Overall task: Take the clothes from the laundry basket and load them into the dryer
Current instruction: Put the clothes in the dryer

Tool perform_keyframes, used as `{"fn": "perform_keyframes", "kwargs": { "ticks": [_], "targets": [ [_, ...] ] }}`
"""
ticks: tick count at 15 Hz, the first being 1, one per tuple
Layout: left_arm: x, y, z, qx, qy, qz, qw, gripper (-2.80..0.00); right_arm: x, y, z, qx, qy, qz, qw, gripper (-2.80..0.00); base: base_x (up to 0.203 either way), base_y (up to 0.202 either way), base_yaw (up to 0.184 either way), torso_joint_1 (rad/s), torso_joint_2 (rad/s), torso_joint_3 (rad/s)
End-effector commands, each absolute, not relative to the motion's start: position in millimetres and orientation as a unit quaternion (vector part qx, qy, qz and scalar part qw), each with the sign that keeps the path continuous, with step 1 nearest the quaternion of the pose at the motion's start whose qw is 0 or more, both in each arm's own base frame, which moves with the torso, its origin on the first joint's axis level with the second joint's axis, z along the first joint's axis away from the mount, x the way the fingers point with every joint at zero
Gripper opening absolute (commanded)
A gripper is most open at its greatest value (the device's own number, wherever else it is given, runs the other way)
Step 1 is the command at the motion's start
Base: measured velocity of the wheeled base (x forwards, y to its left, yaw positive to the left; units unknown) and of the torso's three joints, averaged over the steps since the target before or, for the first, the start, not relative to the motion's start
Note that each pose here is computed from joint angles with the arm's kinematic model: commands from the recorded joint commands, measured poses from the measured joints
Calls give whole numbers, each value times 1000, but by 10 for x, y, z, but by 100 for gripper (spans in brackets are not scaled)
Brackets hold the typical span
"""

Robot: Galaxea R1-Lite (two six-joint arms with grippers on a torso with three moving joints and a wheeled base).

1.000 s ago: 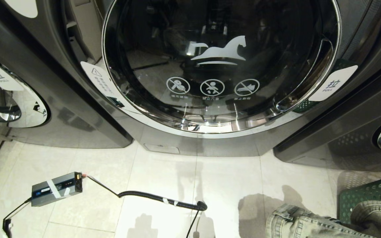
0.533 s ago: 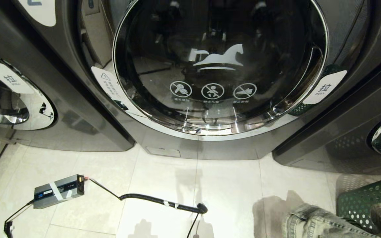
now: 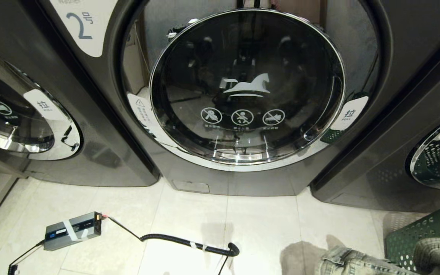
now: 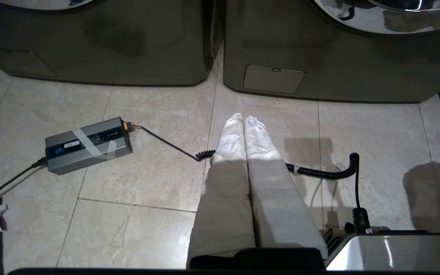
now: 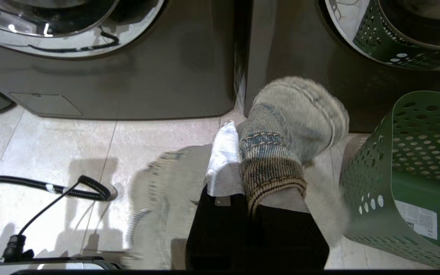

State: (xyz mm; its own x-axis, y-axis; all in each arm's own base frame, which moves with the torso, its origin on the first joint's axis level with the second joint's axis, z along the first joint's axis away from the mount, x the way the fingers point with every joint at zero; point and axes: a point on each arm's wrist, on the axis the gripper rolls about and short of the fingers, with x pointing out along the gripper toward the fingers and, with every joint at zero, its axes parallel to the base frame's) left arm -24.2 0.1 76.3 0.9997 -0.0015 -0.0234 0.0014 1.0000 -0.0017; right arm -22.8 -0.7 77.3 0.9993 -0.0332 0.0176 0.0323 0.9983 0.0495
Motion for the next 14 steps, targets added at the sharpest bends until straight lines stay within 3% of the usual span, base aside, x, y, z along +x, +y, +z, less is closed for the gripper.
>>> {"fn": "perform_keyframes", "kwargs": {
  "ticks": [1,14],
  "targets": [
    [-242,1,763,-1,12,-1,1000,-280,-222,-8,757,25,-6,-17,1000,-280,0,0,0,3,2,207],
    [-242,1,763,-1,12,-1,1000,-280,-222,-8,757,27,-6,-17,999,-280,0,0,0,2,0,196]
  ]
}}
